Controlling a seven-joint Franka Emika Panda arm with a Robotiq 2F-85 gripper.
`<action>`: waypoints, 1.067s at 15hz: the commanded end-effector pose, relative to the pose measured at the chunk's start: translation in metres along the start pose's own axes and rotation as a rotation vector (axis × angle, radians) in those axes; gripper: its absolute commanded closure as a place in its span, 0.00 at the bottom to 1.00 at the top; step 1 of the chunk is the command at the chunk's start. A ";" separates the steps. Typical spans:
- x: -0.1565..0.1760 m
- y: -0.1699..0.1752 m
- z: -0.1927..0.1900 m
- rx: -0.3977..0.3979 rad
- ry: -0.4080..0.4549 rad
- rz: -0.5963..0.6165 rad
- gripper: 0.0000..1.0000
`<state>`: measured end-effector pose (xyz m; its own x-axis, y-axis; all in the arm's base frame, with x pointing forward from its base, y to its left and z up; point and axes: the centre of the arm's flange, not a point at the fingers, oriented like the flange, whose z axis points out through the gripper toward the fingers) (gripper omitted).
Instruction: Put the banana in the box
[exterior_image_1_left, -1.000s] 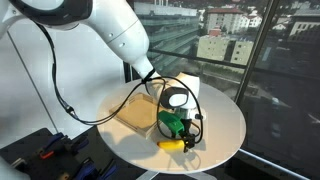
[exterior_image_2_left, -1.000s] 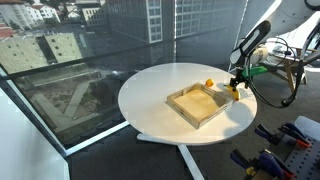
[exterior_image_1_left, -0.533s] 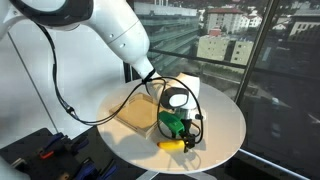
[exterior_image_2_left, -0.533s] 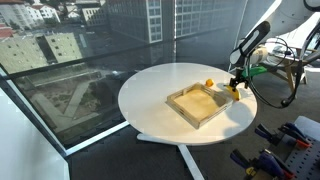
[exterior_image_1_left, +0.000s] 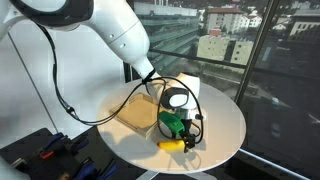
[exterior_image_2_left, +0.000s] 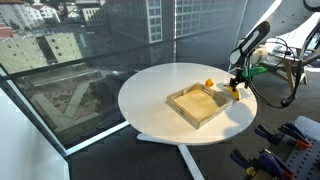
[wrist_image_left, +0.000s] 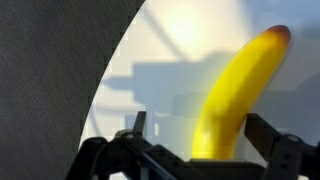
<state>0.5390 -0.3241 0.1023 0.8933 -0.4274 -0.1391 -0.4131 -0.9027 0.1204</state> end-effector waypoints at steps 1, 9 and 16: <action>0.007 0.002 0.000 -0.017 0.007 -0.005 0.00; 0.009 0.002 0.006 -0.021 0.002 -0.003 0.00; 0.010 0.003 0.004 -0.020 0.007 -0.001 0.55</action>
<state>0.5418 -0.3265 0.0957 0.8937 -0.4263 -0.1400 -0.4110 -0.9030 0.1253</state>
